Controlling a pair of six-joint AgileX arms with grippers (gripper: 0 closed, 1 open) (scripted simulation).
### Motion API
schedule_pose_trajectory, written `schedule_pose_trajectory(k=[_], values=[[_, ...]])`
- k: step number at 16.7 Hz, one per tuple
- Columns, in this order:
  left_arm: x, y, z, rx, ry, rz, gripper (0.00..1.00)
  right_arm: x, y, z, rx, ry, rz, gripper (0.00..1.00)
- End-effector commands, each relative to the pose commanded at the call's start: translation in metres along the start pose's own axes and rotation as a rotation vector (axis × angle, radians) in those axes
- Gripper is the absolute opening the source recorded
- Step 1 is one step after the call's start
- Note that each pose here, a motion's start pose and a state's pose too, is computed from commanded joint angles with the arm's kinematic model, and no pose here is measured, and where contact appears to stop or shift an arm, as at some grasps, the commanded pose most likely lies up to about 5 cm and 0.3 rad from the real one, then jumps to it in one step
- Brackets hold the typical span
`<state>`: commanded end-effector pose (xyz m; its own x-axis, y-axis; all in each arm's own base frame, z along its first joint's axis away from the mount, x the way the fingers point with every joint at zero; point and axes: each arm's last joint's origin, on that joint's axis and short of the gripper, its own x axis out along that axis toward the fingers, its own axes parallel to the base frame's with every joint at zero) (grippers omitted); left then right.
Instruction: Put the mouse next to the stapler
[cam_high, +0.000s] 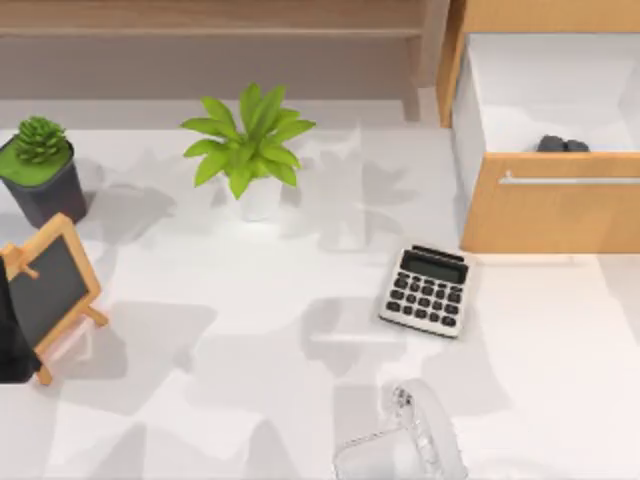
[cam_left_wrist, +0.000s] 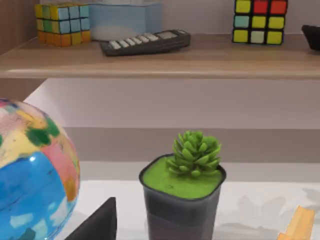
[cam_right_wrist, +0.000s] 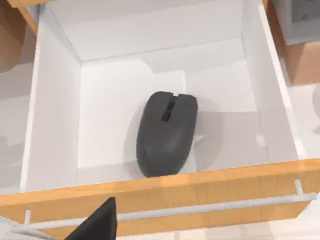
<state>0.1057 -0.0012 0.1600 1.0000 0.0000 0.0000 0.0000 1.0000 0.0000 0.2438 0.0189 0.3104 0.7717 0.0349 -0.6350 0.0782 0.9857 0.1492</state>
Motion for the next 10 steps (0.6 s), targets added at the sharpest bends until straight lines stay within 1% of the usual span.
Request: schedule_pose_trajectory(k=[3,5,7,10], values=[[0.0,0.0,0.0,0.0,0.0,0.0,1.0,0.064,0.02,0.042,0.032,0.212,-0.04,1.0],[0.0,0.0,0.0,0.0,0.0,0.0,1.0,0.113,0.032,0.056,0.047,0.341,-0.073,1.0],[0.0,0.0,0.0,0.0,0.0,0.0,1.0,0.161,0.042,0.058,0.06,0.459,-0.108,1.0],[0.0,0.0,0.0,0.0,0.0,0.0,1.0,0.222,0.051,0.048,0.076,0.609,-0.163,1.0]])
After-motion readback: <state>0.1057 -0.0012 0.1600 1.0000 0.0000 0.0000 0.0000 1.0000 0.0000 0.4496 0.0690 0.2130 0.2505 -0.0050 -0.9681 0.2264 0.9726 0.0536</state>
